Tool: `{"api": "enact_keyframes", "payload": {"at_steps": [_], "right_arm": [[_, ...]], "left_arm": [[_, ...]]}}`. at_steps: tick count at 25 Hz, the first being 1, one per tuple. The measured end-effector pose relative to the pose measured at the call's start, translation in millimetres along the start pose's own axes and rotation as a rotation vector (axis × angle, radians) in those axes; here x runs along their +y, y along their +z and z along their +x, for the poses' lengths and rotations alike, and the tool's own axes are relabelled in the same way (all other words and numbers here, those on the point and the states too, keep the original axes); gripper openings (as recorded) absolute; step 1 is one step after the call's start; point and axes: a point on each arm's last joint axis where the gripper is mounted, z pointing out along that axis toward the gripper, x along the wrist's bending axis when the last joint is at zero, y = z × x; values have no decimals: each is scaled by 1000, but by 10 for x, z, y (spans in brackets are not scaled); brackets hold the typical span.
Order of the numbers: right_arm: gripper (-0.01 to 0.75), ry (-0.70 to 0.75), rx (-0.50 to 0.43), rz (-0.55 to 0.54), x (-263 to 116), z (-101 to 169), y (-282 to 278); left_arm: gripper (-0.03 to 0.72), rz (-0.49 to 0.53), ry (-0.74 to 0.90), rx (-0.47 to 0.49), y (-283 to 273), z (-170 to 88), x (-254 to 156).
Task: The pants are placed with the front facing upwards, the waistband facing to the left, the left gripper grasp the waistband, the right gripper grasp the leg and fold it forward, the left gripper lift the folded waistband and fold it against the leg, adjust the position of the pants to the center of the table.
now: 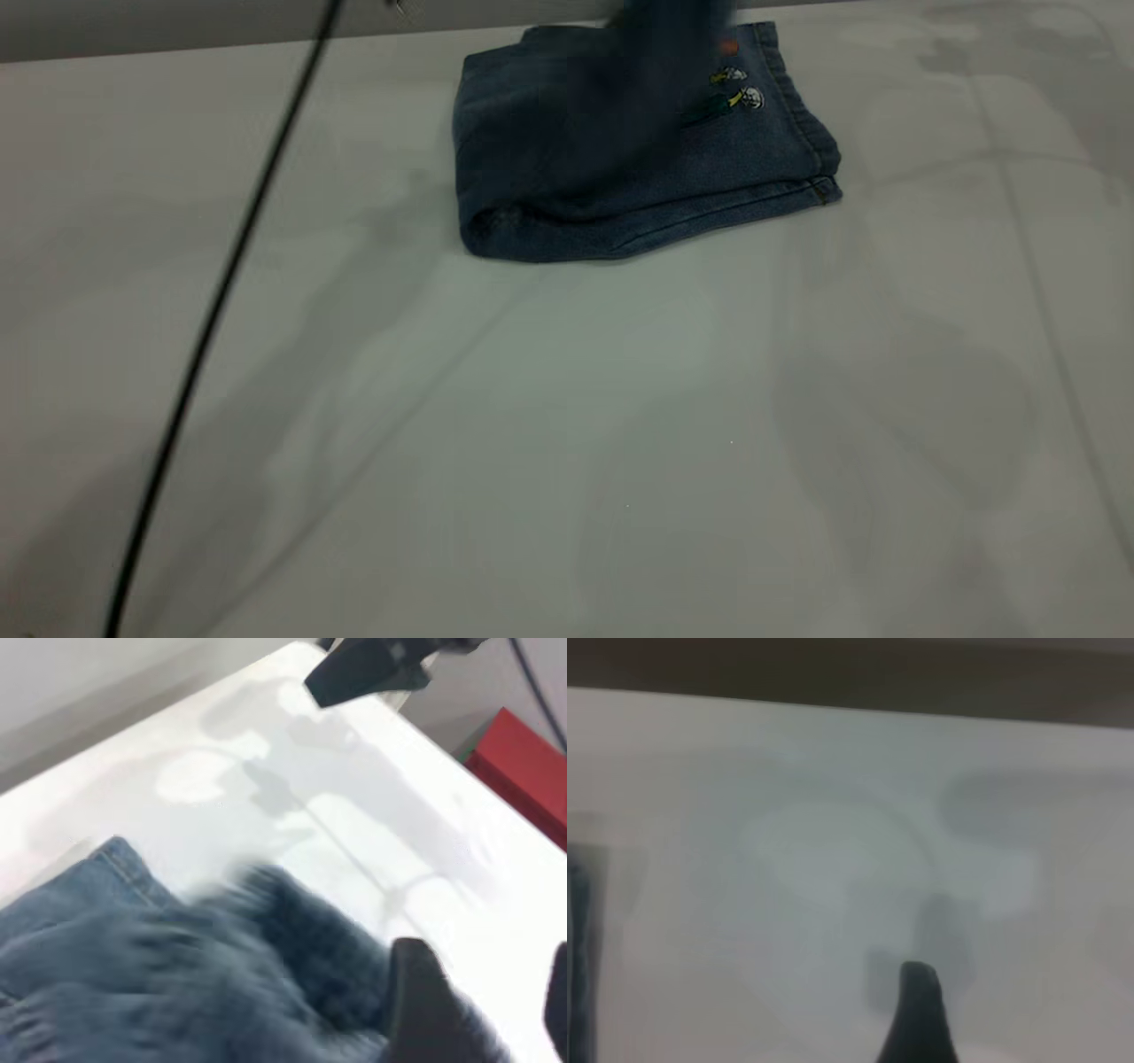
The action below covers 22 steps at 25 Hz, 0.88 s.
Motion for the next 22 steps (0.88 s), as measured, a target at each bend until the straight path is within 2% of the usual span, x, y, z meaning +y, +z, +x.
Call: {"api": "enact_keyframes", "payload": {"at_steps": [5,9,12,18,22], "right_arm": [[475,1,2,0,0,2,0],[475,18,50,-14,19,48,-21],[475,26,78,-41,72,84,-129],[475,21,108,-138,261,168,-623],[475,17,119,-228,396,241,-1109]], "left_arm": [[447,-12,-90,35,199,90,-174],[467,-60,-136,63,168,124,-110],[468,-51,-98,48,107,62,-43],[468,76,-62,39,32,-9,32],[468,210,-10,102,-59,-10,141]]}}
